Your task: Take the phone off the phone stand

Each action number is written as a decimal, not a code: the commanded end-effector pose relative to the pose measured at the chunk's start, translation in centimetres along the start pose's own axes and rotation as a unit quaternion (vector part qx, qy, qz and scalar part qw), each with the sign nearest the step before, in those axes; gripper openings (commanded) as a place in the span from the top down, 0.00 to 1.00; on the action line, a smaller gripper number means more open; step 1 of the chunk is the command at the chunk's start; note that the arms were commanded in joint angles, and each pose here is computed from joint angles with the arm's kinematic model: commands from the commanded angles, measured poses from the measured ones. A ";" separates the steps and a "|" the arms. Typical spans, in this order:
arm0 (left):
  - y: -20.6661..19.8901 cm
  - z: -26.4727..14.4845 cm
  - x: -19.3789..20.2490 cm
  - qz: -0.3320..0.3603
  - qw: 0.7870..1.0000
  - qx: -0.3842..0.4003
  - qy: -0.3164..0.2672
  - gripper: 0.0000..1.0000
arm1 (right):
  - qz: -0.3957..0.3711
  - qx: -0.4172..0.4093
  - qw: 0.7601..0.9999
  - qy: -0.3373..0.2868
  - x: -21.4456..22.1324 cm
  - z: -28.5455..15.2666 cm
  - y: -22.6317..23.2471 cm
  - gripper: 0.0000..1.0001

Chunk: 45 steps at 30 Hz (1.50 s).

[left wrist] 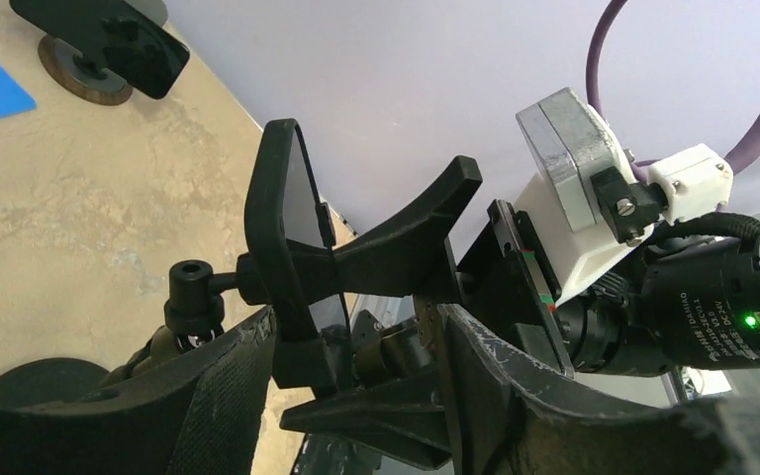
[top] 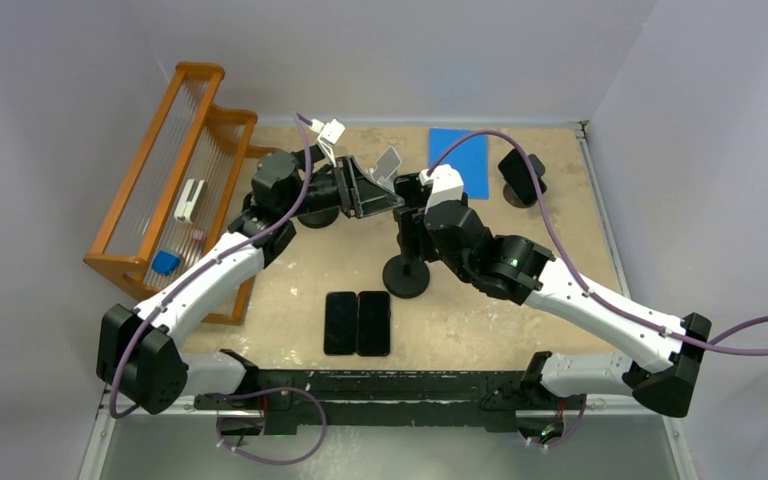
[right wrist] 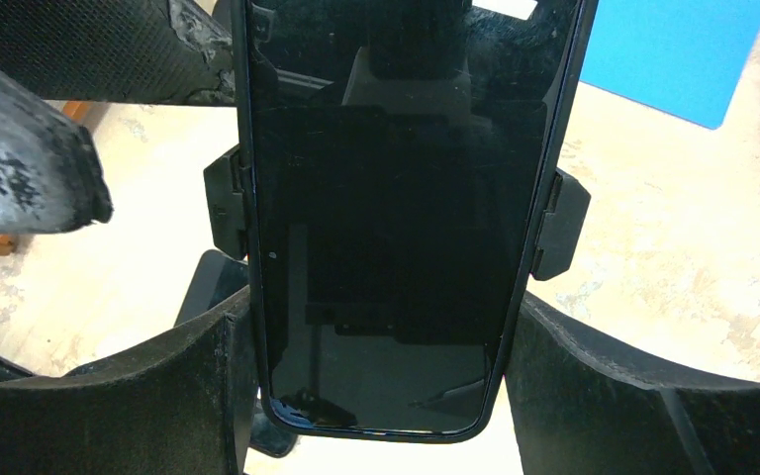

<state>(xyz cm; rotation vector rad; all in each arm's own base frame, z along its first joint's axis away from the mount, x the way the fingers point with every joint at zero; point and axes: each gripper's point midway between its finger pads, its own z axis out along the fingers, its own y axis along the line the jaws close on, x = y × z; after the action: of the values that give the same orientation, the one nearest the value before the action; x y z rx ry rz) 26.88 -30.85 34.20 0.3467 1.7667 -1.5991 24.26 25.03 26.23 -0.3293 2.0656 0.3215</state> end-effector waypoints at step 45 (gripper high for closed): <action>1.2 -0.1 2.8 -0.020 0.998 0.022 0.047 0.80 | 0.020 -0.027 0.998 -0.049 -3.5 -1.0 1.1 0.60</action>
<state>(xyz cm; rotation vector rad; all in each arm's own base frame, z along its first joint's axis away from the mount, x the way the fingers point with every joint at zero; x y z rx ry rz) 25.41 -31.30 30.09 0.3992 1.8854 -1.6828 24.20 25.13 26.31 -0.3400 2.0657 0.3282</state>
